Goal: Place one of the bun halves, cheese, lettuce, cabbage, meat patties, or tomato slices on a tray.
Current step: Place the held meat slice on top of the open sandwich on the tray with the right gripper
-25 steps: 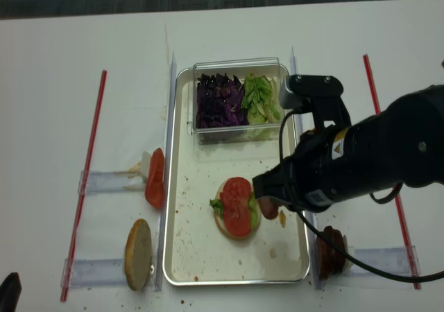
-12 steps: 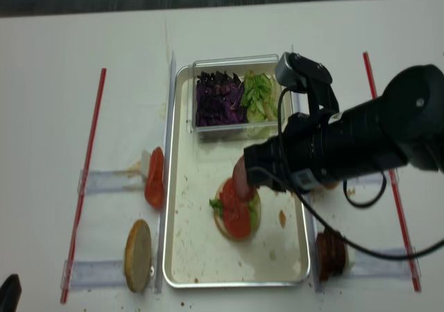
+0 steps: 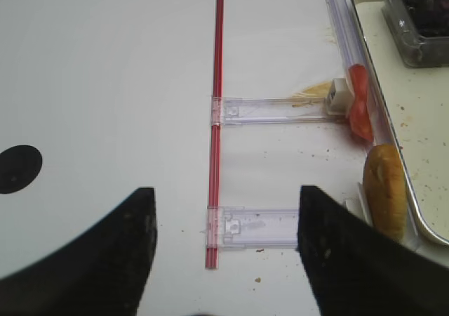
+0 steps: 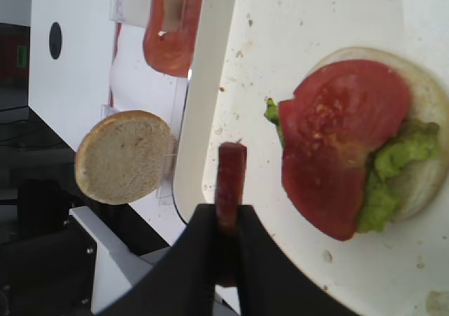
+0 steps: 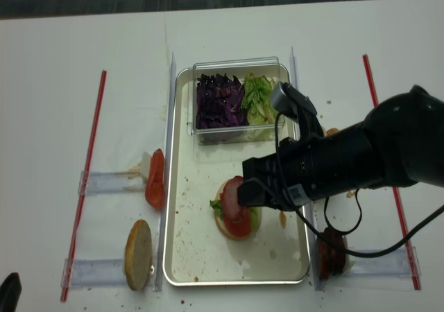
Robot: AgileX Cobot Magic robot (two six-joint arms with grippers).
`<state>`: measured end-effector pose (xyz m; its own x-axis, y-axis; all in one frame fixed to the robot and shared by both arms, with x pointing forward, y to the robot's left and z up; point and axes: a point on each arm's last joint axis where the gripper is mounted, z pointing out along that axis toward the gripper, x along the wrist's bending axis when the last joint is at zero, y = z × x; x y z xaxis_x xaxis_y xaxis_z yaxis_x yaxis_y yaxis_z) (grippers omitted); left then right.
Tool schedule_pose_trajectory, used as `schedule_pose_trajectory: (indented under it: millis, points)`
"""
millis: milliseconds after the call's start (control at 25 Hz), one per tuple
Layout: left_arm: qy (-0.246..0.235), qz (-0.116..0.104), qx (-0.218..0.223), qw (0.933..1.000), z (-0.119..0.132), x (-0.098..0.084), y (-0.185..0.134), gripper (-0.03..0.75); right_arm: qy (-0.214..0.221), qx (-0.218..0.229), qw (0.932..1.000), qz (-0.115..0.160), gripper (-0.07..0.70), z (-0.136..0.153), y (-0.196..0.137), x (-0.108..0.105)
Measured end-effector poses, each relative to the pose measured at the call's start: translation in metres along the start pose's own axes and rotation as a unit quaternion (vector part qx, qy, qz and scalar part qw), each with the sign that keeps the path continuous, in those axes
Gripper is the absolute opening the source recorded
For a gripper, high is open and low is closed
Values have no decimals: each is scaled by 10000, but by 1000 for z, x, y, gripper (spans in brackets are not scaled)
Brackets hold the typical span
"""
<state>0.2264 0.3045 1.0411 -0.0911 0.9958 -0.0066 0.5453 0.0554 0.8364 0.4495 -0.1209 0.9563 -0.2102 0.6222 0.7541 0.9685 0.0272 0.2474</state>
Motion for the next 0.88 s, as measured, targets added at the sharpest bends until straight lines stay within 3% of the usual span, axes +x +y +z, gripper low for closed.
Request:
schedule_pose_trajectory:
  millis: [280, 800, 880]
  points:
    - [0, 0, 0, 10000, 0, 0, 0, 437, 13, 33, 9999, 162, 106, 14, 2, -11]
    - [0, 0, 0, 10000, 0, 0, 0, 437, -59, 133, 9997, 207, 108, 27, 9, -19]
    - [0, 0, 0, 10000, 0, 0, 0, 437, -113, 198, 9997, 111, 168, 27, 8, -20]
